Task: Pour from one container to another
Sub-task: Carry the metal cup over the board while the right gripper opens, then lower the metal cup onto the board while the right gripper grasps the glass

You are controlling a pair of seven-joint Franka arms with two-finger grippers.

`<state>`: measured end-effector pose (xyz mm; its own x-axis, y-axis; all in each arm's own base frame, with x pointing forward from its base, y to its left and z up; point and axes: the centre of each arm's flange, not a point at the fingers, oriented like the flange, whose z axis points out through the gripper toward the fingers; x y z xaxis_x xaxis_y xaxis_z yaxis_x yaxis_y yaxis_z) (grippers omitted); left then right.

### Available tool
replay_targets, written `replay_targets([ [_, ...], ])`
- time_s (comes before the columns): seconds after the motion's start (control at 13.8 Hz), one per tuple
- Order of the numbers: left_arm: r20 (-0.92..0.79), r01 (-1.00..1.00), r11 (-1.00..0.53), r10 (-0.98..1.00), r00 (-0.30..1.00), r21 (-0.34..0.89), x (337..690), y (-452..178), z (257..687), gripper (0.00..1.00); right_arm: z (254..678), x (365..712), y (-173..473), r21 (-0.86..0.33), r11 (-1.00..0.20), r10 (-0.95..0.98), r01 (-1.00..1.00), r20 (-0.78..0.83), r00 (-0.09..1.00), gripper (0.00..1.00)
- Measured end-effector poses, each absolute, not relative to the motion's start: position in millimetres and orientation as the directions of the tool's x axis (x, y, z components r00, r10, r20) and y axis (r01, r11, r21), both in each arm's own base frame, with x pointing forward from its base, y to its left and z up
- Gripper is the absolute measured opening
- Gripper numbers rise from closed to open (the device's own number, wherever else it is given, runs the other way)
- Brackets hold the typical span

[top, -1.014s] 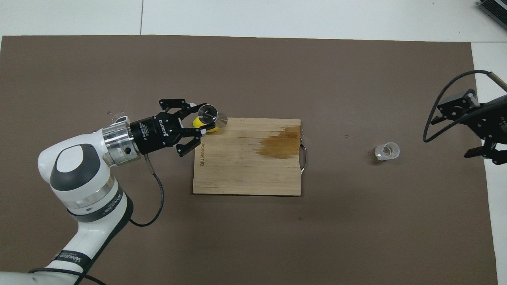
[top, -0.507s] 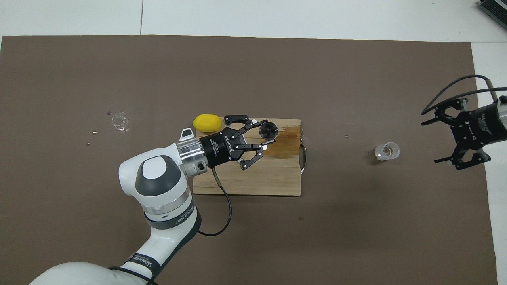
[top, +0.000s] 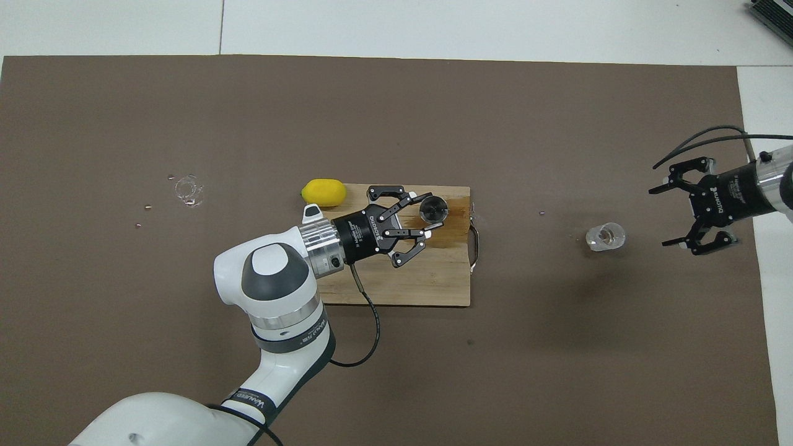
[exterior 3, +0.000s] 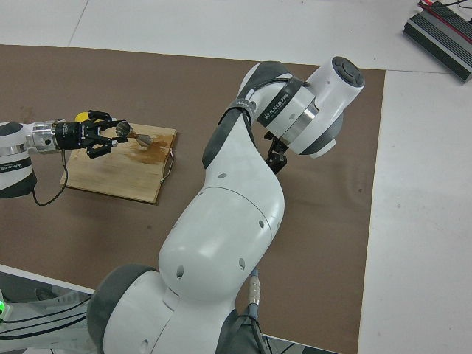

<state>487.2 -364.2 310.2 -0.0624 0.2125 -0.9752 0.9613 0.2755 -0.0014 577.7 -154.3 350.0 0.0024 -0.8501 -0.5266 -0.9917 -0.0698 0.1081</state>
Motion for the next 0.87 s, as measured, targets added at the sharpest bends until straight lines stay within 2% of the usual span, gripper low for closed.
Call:
replay_targets([
  [0.29,-0.973,0.96,0.281,0.221,-0.07,-0.005,486.4,-364.2,309.4,0.5,290.7,568.1,-174.0,0.121,-0.073,-0.792,-0.99,-0.611,-0.016,1.0],
  [0.87,-0.962,0.959,0.282,0.261,-0.077,-0.001,477.1,-372.2,304.1,0.5,250.9,559.4,-155.3,0.109,-0.009,-0.719,-0.994,-0.691,-0.069,1.0],
])
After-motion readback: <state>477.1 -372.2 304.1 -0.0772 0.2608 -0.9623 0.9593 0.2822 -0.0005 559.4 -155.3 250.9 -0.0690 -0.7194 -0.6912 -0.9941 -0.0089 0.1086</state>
